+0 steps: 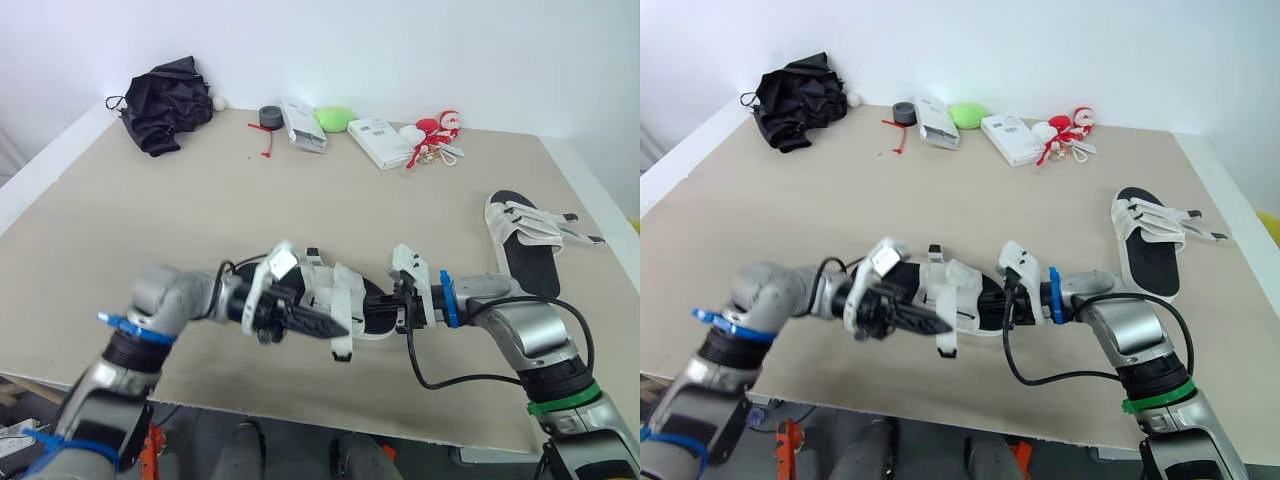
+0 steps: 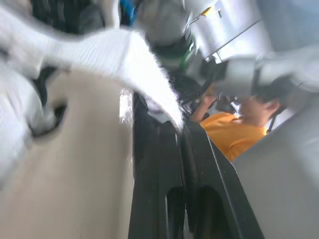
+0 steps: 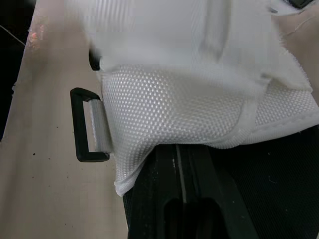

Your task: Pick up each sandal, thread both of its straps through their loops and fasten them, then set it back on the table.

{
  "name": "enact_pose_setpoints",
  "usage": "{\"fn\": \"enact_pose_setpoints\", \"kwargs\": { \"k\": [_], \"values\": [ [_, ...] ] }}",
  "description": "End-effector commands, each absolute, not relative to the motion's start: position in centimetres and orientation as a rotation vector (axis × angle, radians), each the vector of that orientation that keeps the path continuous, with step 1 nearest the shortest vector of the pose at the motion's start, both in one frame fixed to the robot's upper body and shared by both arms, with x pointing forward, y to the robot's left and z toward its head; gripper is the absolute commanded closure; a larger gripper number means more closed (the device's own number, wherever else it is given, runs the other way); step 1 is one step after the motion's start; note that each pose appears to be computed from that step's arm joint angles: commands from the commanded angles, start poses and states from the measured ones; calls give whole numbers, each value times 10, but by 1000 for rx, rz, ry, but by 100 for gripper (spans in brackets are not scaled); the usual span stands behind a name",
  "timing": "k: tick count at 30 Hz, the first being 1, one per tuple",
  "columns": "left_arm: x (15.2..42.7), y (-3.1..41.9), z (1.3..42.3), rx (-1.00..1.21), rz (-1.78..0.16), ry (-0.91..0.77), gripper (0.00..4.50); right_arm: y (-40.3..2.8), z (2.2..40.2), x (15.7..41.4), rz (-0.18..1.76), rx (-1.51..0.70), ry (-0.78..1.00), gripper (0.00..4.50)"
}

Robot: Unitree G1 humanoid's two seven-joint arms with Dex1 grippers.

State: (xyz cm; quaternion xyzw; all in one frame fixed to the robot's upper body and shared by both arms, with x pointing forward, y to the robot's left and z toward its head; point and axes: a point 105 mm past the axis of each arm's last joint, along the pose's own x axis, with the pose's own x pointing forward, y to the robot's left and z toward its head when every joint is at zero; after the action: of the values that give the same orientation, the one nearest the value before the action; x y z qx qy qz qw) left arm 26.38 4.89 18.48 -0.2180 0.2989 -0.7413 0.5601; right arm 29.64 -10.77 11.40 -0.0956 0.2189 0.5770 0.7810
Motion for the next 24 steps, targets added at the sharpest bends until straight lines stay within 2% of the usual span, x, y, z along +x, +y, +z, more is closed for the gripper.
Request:
{"fn": "enact_pose_setpoints", "kwargs": {
  "k": [1,6,16,24],
  "values": [
    [284,49,198,-500,-1728,701,442,-102,98,292,1254,-179,534,450],
    [307,39,184,-397,-1665,764,442,-94,98,294,1247,-162,506,450],
    [312,16,162,-278,-1719,829,442,-91,98,291,1228,-144,486,450],
    [330,11,194,-515,-1669,771,442,-92,97,289,1241,-155,497,450]
  ]
}}
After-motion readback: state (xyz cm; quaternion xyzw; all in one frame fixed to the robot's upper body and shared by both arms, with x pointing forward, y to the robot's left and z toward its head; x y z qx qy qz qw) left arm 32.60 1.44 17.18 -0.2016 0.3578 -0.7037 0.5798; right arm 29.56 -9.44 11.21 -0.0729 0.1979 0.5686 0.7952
